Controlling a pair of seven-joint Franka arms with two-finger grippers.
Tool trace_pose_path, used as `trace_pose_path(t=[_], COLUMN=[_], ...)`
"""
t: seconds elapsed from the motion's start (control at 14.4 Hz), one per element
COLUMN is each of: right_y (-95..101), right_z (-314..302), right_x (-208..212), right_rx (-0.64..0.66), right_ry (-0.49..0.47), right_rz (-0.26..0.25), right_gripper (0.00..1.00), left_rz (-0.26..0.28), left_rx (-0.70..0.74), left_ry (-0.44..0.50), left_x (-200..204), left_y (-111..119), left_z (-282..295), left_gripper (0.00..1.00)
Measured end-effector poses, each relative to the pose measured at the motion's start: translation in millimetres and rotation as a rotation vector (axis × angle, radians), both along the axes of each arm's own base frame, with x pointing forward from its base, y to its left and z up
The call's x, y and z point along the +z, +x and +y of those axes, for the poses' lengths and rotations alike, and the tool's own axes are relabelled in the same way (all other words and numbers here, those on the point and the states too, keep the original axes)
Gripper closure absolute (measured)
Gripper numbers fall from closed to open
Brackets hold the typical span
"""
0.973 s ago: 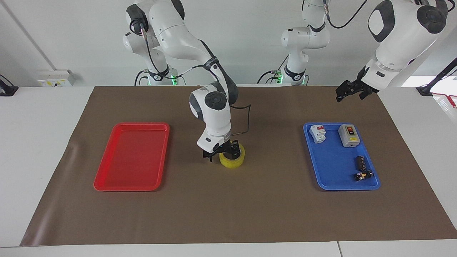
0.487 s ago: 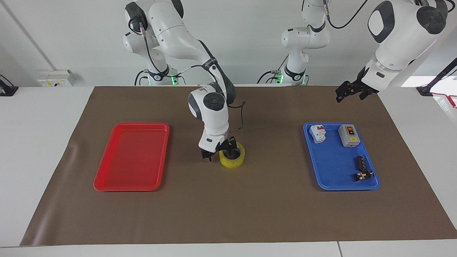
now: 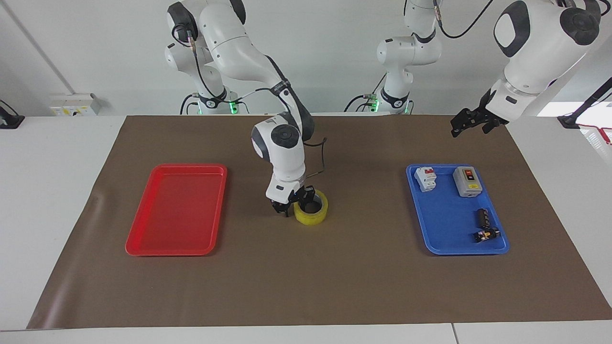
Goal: Place and move tape with both arms
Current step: 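Carry the yellow tape with the right gripper over the red tray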
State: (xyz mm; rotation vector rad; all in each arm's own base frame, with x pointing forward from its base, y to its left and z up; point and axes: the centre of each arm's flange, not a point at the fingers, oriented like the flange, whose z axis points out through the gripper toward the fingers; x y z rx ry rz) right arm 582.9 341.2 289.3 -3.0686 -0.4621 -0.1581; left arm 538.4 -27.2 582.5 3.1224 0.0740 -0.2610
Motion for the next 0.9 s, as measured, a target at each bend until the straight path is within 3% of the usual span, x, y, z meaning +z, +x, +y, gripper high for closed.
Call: trace_pose_path(t=[0.14, 0.28, 0.42, 0.56, 0.7, 0.9], right_y=[-0.3, 5.7, 25.3, 42.3, 46.0, 34.7], right_z=[0, -8, -38, -94, -179, -316], right_x=[1, 8, 35, 84, 125, 125], right_rx=[0.000, -0.014, -0.060, -0.087, -0.065, -0.026], right_ry=[0.000, -0.011, -0.050, -0.069, -0.068, -0.057], right_rz=[0.001, 0.016, 0.078, 0.121, 0.133, 0.132], right_gripper=[0.78, 0.78, 0.78, 0.78, 0.78, 0.78], left_rz=[-0.003, -0.004, -0.009, -0.018, -0.024, -0.025], left_rx=[0.000, 0.001, -0.004, -0.021, -0.037, -0.042], left_ry=[0.000, 0.000, 0.000, -0.001, -0.001, -0.001], left_x=[1, 1, 3, 8, 10, 11], left_y=[0, 0, 0, 0, 0, -1], left_z=[0, 0, -2, -11, -19, -22], left_gripper=[0.00, 0.00, 0.00, 0.00, 0.00, 0.00])
